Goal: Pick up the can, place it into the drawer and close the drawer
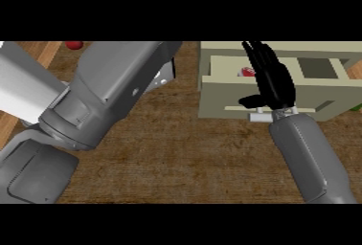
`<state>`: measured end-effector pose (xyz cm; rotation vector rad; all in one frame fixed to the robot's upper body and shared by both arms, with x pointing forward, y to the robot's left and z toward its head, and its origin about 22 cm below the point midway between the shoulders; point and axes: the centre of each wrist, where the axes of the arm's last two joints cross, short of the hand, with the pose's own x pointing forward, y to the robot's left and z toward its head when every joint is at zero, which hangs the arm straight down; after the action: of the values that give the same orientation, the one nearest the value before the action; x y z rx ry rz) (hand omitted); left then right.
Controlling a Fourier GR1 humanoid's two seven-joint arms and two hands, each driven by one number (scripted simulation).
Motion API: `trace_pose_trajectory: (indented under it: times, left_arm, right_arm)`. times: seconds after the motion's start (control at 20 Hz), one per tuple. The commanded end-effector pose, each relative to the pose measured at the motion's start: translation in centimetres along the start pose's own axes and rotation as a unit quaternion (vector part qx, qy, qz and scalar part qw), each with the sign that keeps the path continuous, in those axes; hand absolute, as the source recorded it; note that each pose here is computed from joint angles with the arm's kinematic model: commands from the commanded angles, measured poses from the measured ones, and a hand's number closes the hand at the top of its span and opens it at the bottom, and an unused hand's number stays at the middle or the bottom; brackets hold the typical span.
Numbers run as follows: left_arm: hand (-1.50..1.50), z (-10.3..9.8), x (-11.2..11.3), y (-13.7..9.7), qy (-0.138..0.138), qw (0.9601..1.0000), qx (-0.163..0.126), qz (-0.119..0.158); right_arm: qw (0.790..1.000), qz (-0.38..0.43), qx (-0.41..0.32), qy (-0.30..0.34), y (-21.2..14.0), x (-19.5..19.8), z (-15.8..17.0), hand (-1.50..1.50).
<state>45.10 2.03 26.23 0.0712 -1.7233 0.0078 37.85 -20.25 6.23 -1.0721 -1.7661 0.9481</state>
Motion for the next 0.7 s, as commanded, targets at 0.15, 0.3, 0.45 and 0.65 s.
trace_pose_trajectory:
  times: [0.15, 0.3, 0.45, 0.65]
  left_arm:
    - [-1.50, -0.4, 0.6, 1.8, -0.003, 1.0000, -0.002, -0.001]
    - [-1.50, -0.3, 0.1, 2.2, 0.000, 1.0000, 0.006, -0.006]
    - [-1.50, -0.8, 1.1, 4.3, 0.018, 0.9998, 0.001, -0.001]
    - [-1.50, -0.5, -0.1, 5.1, 0.012, 0.9999, 0.001, -0.007]
  right_arm:
    - [0.998, 0.023, -0.059, 0.028, 0.8, 0.1, -4.2, -1.50]
    - [0.997, 0.050, -0.061, 0.022, 0.4, 0.8, -6.3, -1.50]
    - [0.995, 0.049, -0.075, 0.032, -0.4, 0.3, -7.4, -1.50]
    - [0.994, 0.053, -0.093, 0.027, 0.2, 0.9, -8.2, -1.50]
